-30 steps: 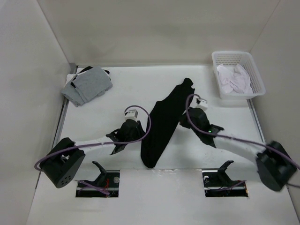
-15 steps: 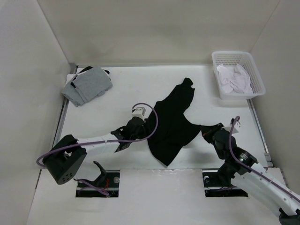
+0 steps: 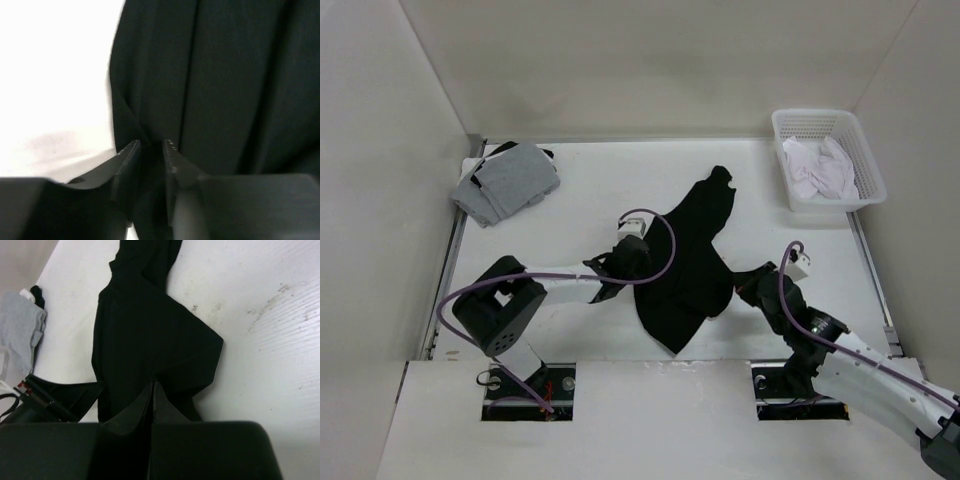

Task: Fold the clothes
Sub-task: Flatten the tank top out

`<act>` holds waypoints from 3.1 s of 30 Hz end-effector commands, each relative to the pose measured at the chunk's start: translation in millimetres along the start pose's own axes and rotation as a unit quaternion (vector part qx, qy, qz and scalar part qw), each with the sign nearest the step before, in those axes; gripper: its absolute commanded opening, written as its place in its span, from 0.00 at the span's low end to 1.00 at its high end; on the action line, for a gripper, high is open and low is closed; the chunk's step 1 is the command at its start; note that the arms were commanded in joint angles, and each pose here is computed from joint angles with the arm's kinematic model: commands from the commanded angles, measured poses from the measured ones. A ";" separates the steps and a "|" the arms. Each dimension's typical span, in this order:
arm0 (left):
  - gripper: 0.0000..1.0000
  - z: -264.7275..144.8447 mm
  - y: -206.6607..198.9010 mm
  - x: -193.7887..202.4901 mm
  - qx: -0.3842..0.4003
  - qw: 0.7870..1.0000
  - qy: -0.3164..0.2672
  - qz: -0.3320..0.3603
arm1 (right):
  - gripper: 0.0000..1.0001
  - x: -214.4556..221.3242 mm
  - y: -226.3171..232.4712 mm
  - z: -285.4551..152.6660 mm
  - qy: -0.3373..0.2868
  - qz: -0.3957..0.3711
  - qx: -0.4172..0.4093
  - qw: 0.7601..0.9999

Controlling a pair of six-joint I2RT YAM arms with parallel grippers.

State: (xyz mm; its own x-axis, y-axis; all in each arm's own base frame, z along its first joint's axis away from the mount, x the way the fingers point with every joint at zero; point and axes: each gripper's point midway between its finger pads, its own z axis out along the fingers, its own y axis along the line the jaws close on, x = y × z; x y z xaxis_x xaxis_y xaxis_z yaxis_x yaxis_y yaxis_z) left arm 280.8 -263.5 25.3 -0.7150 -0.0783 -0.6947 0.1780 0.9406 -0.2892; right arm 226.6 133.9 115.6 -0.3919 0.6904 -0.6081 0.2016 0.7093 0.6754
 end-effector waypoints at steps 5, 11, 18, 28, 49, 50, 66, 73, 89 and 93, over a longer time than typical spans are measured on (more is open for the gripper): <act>0.01 4.1 8.7 -24.9 -0.027 0.999 -0.019 0.014 | 0.00 -12.9 20.5 -4.4 -0.014 0.008 -0.050 0.999; 0.00 -12.2 14.1 -116.7 -0.007 0.989 -0.131 -0.069 | 0.00 -62.4 59.5 -19.2 -0.070 -0.007 -0.094 0.993; 0.00 -65.2 38.3 -230.2 0.013 0.956 -0.254 -0.146 | 0.00 -78.3 89.3 -50.6 -0.066 0.001 -0.136 0.989; 0.29 -74.6 -45.0 -43.8 0.050 0.996 -0.061 -0.043 | 0.00 -28.2 35.4 -14.8 -0.019 -0.012 -0.063 0.998; 0.46 -64.3 -76.0 24.3 0.032 0.999 0.012 0.010 | 0.00 -0.1 18.4 -3.9 0.010 -0.001 -0.070 0.998; 0.44 -62.8 -73.5 26.6 0.026 0.999 0.015 0.015 | 0.00 -0.2 18.3 -4.1 0.010 0.000 -0.070 0.997; 0.02 -151.8 -20.2 -158.8 0.108 0.962 -0.225 -0.112 | 0.00 -93.9 93.6 -42.6 -0.084 -0.020 -0.153 0.984; 0.04 -146.1 52.1 -84.2 0.114 0.955 -0.227 -0.154 | 0.00 -47.6 63.5 -44.4 -0.017 0.012 -0.142 0.990; 0.31 -122.5 84.6 -51.5 0.031 0.962 -0.186 -0.195 | 0.00 5.8 8.9 -11.5 0.033 -0.003 -0.068 0.997; 0.31 -108.0 30.1 -54.8 0.032 0.981 -0.162 -0.099 | 0.00 9.3 11.8 -6.2 0.036 -0.005 -0.073 0.997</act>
State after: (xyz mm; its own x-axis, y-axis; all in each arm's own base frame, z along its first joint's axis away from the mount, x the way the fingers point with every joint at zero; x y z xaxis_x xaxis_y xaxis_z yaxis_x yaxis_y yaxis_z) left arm 236.1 -165.3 94.5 -0.5542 -0.4397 -0.7068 0.0157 0.8434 -0.5370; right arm 212.2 141.2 109.4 -0.4821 0.6492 -0.5883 0.1073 0.7102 0.6958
